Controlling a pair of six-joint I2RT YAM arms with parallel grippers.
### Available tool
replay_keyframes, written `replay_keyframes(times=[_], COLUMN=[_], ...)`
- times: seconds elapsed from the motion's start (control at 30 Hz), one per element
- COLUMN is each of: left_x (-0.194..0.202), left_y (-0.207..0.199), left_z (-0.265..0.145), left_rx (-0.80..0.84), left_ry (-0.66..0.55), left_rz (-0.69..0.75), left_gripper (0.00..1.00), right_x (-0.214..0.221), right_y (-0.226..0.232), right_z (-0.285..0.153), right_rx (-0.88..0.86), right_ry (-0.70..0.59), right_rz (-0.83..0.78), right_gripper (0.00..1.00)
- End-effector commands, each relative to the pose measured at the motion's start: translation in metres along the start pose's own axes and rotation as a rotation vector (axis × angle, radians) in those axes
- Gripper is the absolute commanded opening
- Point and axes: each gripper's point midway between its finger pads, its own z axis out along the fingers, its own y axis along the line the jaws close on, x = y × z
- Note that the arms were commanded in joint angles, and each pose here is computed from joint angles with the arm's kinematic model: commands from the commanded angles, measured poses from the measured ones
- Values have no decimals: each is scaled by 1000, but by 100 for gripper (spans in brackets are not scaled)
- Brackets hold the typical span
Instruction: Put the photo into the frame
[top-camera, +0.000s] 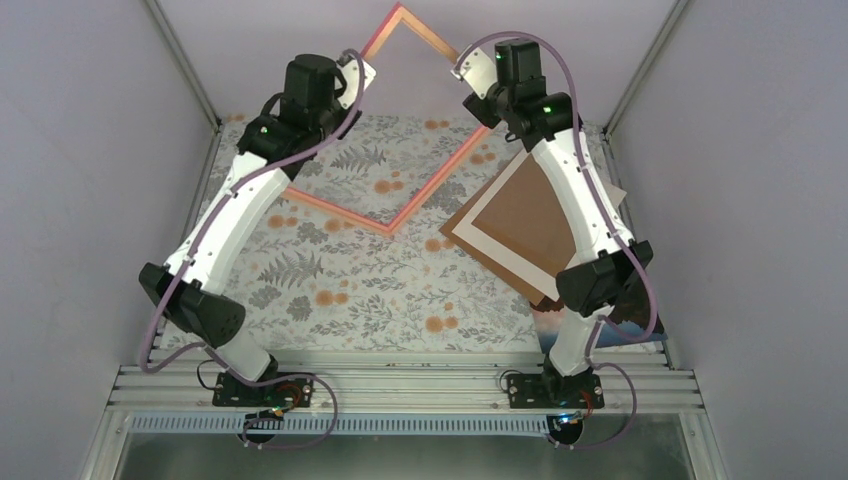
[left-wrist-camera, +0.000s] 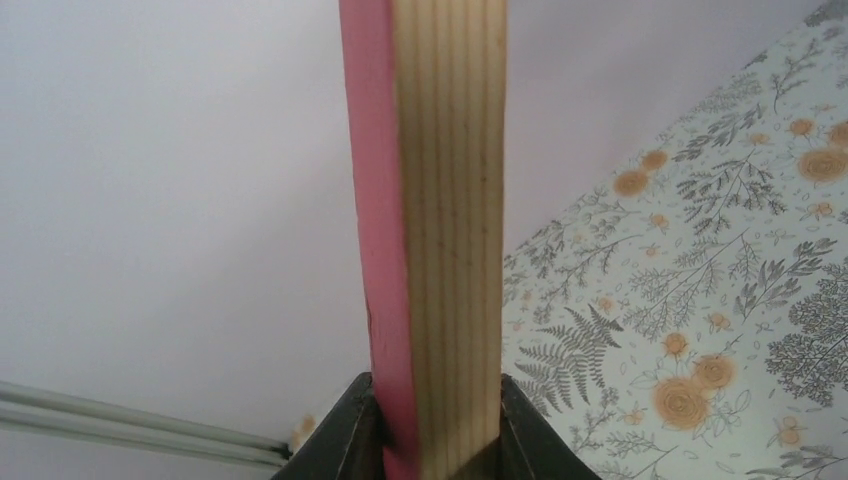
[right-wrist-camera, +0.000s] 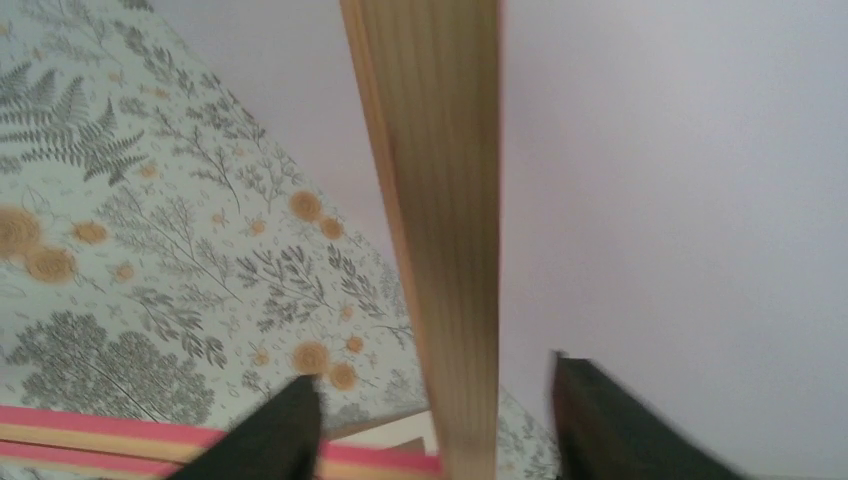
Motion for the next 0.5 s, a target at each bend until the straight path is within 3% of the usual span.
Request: replay_keyframes(times=[0.0, 0.07, 0.1, 0.3, 0.47], left_x=[35, 47, 52, 85, 142], left_y=[1, 4, 5, 6, 9], left_z=[20, 27, 29, 37, 48], left_rx=[82, 139, 138, 222, 320], left_ry=[141, 161, 174, 231, 332], left_rz=[-176, -269, -293, -466, -669], left_gripper=[2, 2, 2, 3, 2], right_x=[-29, -38, -40, -52, -34], right_y=[-13, -13, -11, -8, -1], right_z=[-20, -32, -37, -88, -91], right_rx=[35, 17, 6, -34, -82], right_ry=[-107, -159, -183, -363, -353], right_rz=[74, 101, 109, 156, 227], right_gripper=[79, 98, 100, 100, 100])
